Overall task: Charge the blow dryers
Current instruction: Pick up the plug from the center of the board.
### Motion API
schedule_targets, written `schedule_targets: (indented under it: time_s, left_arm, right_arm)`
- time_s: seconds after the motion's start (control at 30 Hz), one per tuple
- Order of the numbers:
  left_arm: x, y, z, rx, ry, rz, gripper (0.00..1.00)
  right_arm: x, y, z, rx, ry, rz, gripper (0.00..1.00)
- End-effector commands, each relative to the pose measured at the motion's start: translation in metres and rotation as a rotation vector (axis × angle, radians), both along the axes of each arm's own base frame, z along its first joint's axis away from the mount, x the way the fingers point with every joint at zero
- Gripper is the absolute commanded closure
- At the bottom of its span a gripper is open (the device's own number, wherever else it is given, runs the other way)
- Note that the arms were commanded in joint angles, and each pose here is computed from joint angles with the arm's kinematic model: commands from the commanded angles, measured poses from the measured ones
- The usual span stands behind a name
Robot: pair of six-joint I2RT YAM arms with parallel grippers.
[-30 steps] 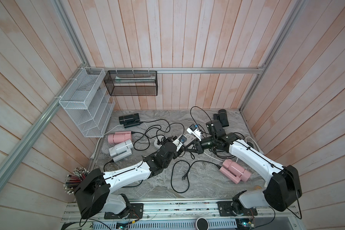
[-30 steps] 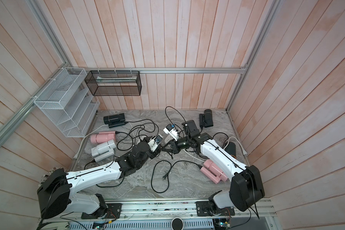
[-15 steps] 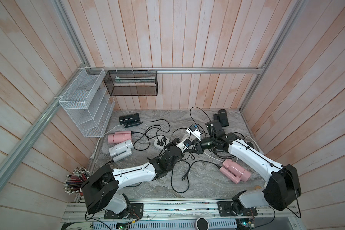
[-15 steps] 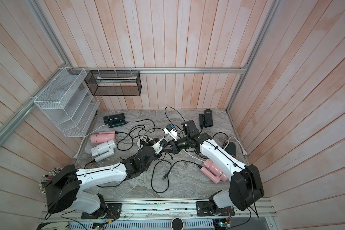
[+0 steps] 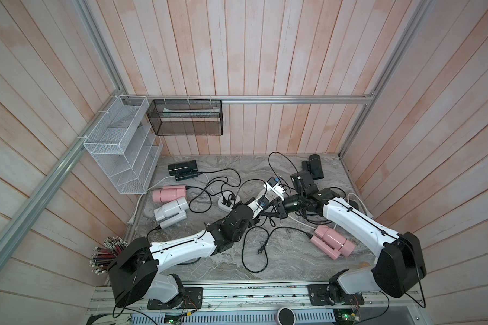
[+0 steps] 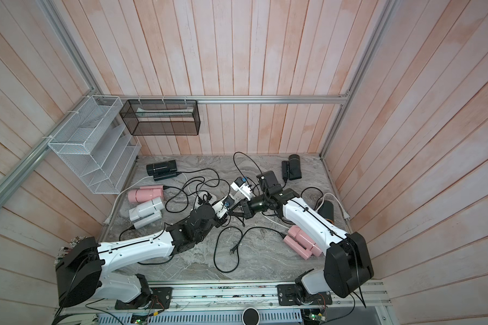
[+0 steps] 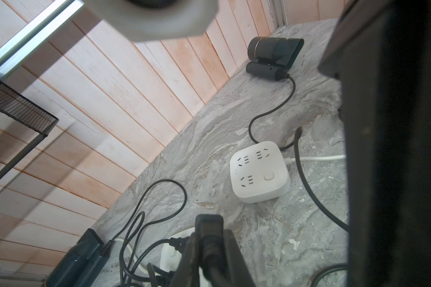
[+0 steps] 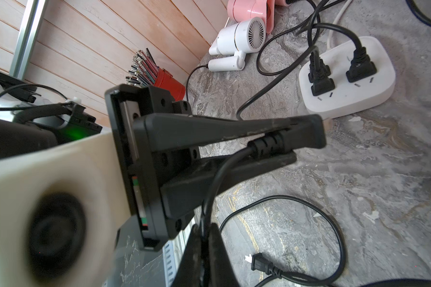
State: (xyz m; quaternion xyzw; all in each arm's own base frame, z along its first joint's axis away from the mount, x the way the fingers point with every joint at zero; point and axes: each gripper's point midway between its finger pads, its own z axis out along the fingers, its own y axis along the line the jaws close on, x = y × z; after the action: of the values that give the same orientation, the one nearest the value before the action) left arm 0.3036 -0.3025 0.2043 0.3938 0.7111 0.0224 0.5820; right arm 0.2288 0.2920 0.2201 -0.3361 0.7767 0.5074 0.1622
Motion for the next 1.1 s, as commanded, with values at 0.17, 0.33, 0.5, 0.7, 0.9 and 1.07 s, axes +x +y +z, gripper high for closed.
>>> schedule_targets:
  time_s: [0.17, 0.33, 0.5, 0.7, 0.9, 1.07]
  left_arm:
    - [-0.009, 0.003, 0.003, -0.119, 0.158, -0.086, 0.84]
    - [-0.018, 0.002, -0.003, -0.160, 0.283, -0.131, 0.84]
    - [-0.026, -0.003, 0.000, -0.223, 0.370, -0.184, 0.84]
    - [-0.028, -0.011, 0.006, -0.279, 0.433, -0.220, 0.84]
    - [-0.018, -0.016, 0.027, -0.359, 0.455, -0.247, 0.84]
    - [-0.010, -0.023, 0.042, -0.377, 0.447, -0.264, 0.84]
  right_arm:
    - [-0.002, -0.001, 0.001, -0.005, -0.014, -0.007, 0.95]
    - [0.010, -0.003, 0.005, -0.037, -0.066, -0.058, 0.92]
    - [0.020, -0.006, 0.012, -0.058, -0.111, -0.105, 0.75]
    - [0.031, -0.017, -0.001, -0.151, -0.137, -0.192, 0.60]
    - [0.056, -0.050, -0.037, -0.373, -0.206, -0.402, 0.54]
    - [0.074, -0.065, -0.041, -0.399, -0.253, -0.556, 0.47]
